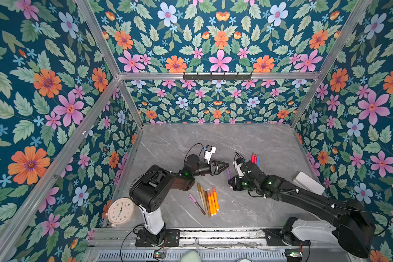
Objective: Open the pen caps
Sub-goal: 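Lift the purple marker cap-first toward the left gripper while the left gripper reaches over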
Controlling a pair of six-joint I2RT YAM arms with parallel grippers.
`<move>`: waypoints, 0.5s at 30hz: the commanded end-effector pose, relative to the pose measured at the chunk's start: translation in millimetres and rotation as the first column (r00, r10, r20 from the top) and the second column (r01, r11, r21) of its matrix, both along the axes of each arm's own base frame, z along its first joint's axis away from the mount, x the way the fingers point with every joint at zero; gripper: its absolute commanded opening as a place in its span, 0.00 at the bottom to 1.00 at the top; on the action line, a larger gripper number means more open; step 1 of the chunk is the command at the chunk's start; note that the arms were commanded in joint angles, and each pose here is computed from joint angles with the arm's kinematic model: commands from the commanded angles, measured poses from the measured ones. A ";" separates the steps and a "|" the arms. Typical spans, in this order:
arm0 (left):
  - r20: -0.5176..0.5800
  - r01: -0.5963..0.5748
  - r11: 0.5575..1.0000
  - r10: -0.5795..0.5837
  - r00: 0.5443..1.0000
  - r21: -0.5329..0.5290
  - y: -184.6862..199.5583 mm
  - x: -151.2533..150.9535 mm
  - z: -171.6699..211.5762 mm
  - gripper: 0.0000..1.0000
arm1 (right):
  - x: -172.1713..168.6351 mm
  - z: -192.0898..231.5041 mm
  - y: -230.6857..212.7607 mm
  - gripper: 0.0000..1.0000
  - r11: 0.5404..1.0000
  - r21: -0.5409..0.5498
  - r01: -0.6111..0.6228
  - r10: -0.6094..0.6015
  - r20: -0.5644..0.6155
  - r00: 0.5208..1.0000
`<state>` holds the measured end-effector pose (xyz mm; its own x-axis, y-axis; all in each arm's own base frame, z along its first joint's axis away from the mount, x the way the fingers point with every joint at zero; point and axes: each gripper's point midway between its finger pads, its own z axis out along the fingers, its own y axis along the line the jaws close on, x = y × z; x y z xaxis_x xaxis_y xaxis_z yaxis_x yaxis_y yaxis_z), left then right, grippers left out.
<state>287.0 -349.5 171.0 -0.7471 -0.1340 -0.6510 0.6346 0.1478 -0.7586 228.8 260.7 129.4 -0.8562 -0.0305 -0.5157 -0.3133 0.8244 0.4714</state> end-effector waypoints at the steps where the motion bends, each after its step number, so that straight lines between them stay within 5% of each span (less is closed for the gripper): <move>1: 0.024 0.027 0.999 -0.027 0.999 -0.017 -2.4 -4.1 6.8 0.54 | 2.4 5.0 4.2 0.00 1.000 0.011 -0.017 0.017 0.018 1.000; 15: 0.030 0.043 0.999 -0.043 0.999 -0.019 -4.5 -7.8 9.5 0.38 | 1.1 1.2 6.3 0.00 0.999 0.028 -0.016 0.016 0.001 1.000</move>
<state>281.8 -353.3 172.1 -0.7511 -0.1138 -0.6503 0.6376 0.1305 -0.7593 227.3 264.1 127.0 -0.8601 -0.0443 -0.5081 -0.3258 0.8143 0.4805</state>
